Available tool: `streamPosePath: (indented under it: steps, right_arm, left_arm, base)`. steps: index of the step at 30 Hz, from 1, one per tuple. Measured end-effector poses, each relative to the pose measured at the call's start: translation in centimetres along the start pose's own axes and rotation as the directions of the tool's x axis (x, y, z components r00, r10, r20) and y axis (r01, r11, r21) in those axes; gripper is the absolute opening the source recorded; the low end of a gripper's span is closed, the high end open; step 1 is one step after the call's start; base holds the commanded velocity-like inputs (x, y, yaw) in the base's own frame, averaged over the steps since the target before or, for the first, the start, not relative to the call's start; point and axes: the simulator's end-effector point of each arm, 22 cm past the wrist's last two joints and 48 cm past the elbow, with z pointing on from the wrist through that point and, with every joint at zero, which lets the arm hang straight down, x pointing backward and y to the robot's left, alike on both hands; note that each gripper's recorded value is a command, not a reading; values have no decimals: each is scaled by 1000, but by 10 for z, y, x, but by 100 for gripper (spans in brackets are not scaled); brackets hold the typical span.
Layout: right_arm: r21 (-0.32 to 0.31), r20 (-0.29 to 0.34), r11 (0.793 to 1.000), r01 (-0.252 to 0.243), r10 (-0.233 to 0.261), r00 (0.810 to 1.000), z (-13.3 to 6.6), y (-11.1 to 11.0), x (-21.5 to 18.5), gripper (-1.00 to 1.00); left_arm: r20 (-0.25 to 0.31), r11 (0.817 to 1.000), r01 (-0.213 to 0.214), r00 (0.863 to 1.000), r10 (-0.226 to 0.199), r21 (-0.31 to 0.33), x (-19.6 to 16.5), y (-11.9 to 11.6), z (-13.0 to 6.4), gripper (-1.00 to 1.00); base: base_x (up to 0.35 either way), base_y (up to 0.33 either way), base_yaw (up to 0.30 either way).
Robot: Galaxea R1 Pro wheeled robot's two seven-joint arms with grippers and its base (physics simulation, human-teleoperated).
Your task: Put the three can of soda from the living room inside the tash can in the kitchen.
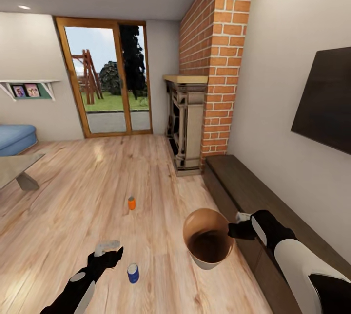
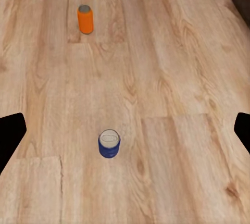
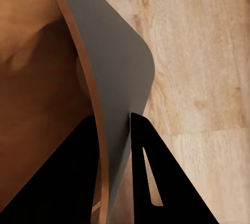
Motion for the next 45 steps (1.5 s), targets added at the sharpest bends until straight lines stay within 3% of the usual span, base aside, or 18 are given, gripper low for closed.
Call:
streamPosePath:
  steps: [35, 45]
  right_arm:
    - [6, 0, 1000, 6, -6, 1000, 0, -1, 0, -100]
    - [5, -1, 1000, 5, -5, 1000, 0, -1, 0, -100]
  left_arm:
    - [-2, 1000, -2, 1000, 2, -1, 1, 0, 0, 100]
    - [1, 1000, 0, 1000, 0, 0, 0, 0, 0, 100]
  base:
    - [322, 7, -1]
    - [85, 108, 0]
